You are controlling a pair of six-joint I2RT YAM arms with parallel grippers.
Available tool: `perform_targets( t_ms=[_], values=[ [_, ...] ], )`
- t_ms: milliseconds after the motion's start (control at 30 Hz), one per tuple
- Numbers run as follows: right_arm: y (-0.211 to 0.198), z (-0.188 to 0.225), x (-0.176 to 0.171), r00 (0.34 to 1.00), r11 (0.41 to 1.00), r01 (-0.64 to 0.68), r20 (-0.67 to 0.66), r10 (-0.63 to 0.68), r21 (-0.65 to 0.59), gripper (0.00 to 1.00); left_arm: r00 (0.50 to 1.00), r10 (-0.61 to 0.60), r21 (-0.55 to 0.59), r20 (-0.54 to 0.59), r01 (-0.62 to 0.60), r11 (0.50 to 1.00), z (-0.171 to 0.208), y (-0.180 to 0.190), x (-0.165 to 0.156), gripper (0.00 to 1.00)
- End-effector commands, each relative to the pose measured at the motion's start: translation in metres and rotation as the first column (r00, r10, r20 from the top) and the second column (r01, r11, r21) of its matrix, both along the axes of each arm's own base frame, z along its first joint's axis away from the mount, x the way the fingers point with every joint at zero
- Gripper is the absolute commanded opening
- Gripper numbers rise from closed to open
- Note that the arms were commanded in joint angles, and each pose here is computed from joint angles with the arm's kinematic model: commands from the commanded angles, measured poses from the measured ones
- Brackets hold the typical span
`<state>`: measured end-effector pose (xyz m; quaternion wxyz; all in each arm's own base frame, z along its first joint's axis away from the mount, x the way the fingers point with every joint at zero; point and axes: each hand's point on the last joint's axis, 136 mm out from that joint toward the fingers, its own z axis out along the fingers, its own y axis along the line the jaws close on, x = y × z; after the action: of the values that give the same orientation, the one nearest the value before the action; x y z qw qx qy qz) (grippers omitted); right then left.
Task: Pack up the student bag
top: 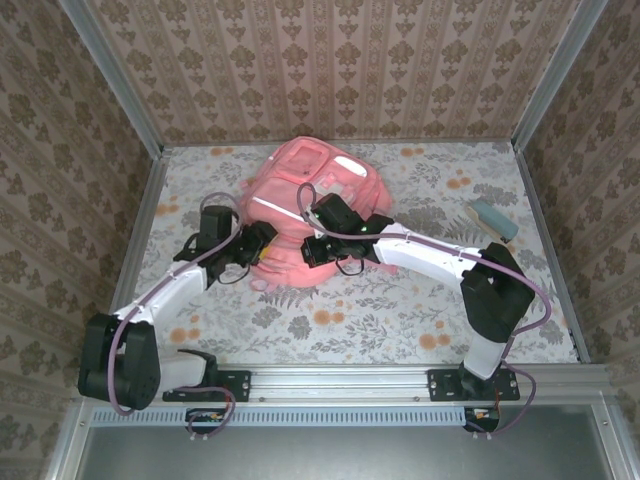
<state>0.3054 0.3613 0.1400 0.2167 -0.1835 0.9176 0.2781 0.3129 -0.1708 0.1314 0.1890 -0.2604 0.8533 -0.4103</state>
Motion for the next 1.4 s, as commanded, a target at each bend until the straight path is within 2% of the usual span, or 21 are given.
perform_targets(
  t_ms=[0,133,233,267,400,567,767,1167,1267,1367],
  values=[
    [0.020,0.021,0.002,0.999,0.997,-0.034,0.037,0.031,0.071,0.00,1.000,0.026,-0.061,-0.014,-0.027,0.998,-0.002,-0.007,0.005,0.48],
    [0.015,0.017,0.000,0.998,0.999,-0.041,0.056,0.040,0.026,0.00,0.999,0.031,-0.052,-0.043,-0.034,0.998,-0.015,-0.009,0.007,0.42],
    [0.001,0.010,0.001,0.994,0.996,-0.040,0.102,0.049,-0.083,0.00,0.998,0.032,-0.025,-0.055,-0.033,0.999,-0.024,-0.007,0.008,0.30],
    [-0.010,0.006,0.004,0.991,0.988,-0.017,0.131,0.037,-0.153,0.00,0.998,0.028,-0.012,-0.056,-0.028,1.000,-0.026,-0.006,0.008,0.25],
    [-0.055,-0.006,0.013,0.980,0.925,0.076,0.198,-0.001,-0.372,0.00,0.998,-0.001,0.048,-0.059,0.003,0.999,-0.033,-0.002,0.006,0.09],
    [-0.099,-0.007,0.024,0.972,0.853,0.170,0.226,-0.064,-0.493,0.00,0.998,-0.026,0.100,-0.058,0.031,0.995,-0.036,0.003,0.002,0.00],
    [-0.138,-0.012,0.042,0.958,0.816,0.269,0.229,-0.172,-0.512,0.00,0.997,-0.058,0.095,-0.043,0.062,0.994,-0.033,0.004,-0.002,0.00],
    [-0.193,-0.023,0.107,0.891,0.720,0.454,0.285,-0.354,-0.526,0.00,0.990,-0.138,0.082,-0.040,0.141,0.987,-0.025,-0.003,-0.009,0.00],
    [-0.198,-0.019,0.114,0.878,0.716,0.479,0.296,-0.377,-0.508,0.00,0.986,-0.163,0.078,-0.048,0.166,0.983,-0.024,-0.005,-0.013,0.00],
    [-0.188,-0.014,0.114,0.891,0.764,0.453,0.274,-0.363,-0.460,0.00,0.980,-0.197,0.071,-0.040,0.199,0.977,-0.018,-0.008,-0.016,0.01]
  ],
)
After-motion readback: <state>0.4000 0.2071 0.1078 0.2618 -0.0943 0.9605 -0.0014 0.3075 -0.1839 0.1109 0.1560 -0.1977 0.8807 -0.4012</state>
